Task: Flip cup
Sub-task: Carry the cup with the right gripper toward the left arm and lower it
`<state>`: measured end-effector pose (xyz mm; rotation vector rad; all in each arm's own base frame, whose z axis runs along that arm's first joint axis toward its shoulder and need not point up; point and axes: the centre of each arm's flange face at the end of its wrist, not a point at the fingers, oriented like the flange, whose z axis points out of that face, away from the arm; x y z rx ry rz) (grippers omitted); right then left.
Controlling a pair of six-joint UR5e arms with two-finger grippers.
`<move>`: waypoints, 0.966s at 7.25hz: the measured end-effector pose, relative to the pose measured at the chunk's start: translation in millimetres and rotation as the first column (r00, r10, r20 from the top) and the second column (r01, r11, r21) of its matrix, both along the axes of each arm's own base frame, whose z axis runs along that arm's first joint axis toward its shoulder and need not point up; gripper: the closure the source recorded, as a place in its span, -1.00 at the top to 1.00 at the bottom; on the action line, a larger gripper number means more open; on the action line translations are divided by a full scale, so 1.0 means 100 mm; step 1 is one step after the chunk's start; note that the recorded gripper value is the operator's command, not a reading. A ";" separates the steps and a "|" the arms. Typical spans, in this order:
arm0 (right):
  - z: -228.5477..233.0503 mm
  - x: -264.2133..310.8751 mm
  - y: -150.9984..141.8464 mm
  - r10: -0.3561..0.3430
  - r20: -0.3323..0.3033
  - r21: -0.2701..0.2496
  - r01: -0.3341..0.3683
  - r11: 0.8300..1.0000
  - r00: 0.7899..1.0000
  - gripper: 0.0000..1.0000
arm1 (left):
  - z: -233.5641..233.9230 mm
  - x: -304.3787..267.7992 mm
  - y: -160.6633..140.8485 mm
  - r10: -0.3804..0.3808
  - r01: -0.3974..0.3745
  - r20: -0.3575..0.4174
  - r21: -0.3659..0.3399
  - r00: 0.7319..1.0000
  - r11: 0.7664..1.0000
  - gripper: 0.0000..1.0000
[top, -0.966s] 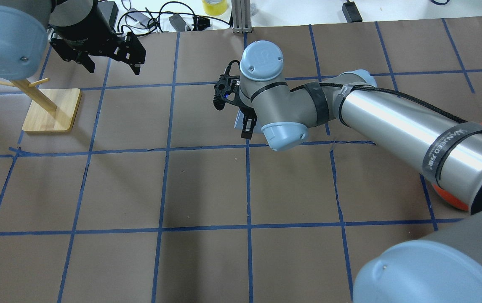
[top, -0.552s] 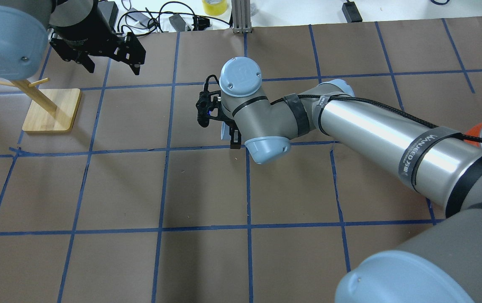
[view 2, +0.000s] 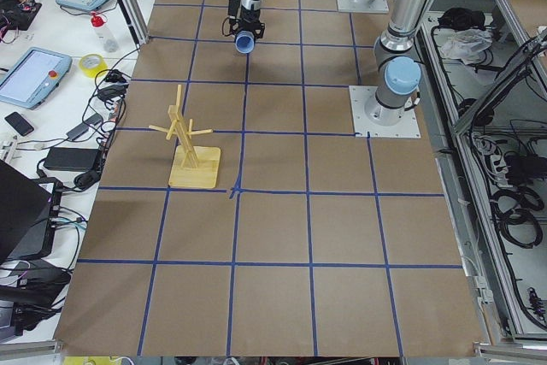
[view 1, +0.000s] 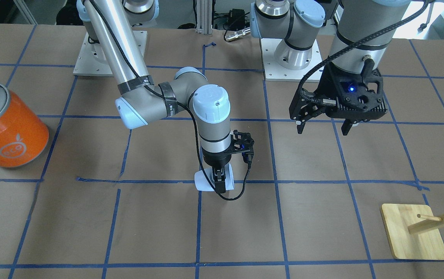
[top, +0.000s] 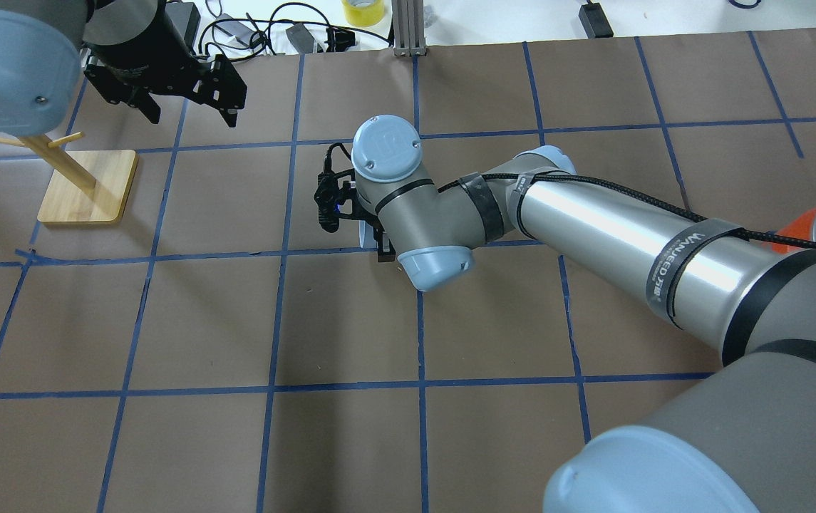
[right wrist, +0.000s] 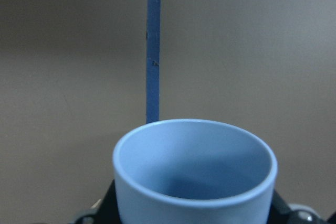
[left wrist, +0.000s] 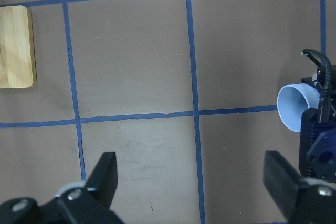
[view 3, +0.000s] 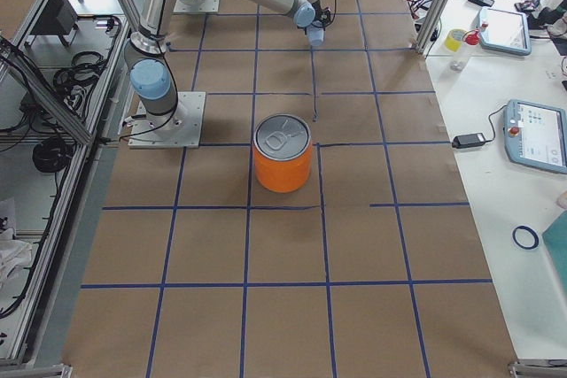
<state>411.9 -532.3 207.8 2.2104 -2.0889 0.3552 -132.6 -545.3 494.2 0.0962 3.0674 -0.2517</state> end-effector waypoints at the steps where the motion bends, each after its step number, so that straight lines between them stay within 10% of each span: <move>1: -0.02 0.01 0.00 0.002 0.000 -0.001 -0.002 1.000 1.000 -0.85 | 0.00 0.00 0.00 0.000 0.000 0.000 0.000 1.000 1.000 1.00; 7: -0.11 0.15 0.14 0.004 -0.007 0.012 -0.004 1.000 1.000 0.08 | -0.12 0.01 -0.05 -0.014 0.013 0.010 0.024 1.000 1.000 1.00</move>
